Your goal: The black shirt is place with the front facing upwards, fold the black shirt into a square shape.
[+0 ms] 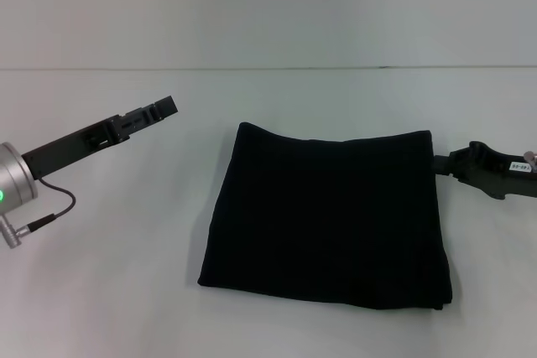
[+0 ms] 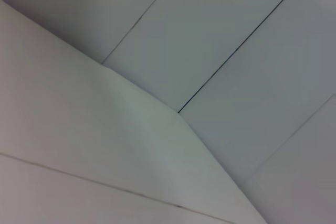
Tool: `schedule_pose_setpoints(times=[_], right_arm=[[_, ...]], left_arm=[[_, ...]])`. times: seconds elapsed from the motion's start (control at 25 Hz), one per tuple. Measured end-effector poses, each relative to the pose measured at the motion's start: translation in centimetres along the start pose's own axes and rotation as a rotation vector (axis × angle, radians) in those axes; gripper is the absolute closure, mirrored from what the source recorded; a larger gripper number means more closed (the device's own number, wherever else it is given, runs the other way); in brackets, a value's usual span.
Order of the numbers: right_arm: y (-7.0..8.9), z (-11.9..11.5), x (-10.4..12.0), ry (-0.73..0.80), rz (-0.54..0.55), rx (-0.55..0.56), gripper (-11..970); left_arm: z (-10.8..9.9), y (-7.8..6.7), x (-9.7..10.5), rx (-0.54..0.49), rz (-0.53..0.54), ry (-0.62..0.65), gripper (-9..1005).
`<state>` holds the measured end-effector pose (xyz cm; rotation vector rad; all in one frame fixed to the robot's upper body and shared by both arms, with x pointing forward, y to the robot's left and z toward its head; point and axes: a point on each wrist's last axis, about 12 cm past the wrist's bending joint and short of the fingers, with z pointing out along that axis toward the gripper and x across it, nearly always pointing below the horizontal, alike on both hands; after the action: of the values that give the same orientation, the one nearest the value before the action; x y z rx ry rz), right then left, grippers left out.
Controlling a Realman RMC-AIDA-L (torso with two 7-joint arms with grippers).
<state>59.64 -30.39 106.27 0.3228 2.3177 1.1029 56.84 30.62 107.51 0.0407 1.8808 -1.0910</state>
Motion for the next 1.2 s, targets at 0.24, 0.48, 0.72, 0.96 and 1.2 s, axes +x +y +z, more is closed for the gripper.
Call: schedule_pose_setpoints(times=[0.24,0.48,0.72,0.96,1.2], right_arm=[[-0.7,0.0,0.2,-0.036,0.016,0.033,912],[-1.6,-2.4,0.0,-0.137,-0.084,-0.042,810],[1.1,-2.7,2.1,-0.174,-0.490,-0.305,558],[2.3,0.7,5.3,-0.053,-0.797,-0.313,366],[0.2,0.8,6.5,-0.046,-0.892,-0.189,232]], left_arm=[[0.0,0.0,0.0,0.003,-0.005,0.004,80],[0.1,-0.1,0.0,0.006,-0.048,0.024,85],[0.2,-0.1,0.1,0.010,-0.073,0.041,91],[0.4,-0.2,0.3,0.012,-0.101,0.045,96],[0.3,-0.2,0.4,0.013,-0.143,0.052,102]])
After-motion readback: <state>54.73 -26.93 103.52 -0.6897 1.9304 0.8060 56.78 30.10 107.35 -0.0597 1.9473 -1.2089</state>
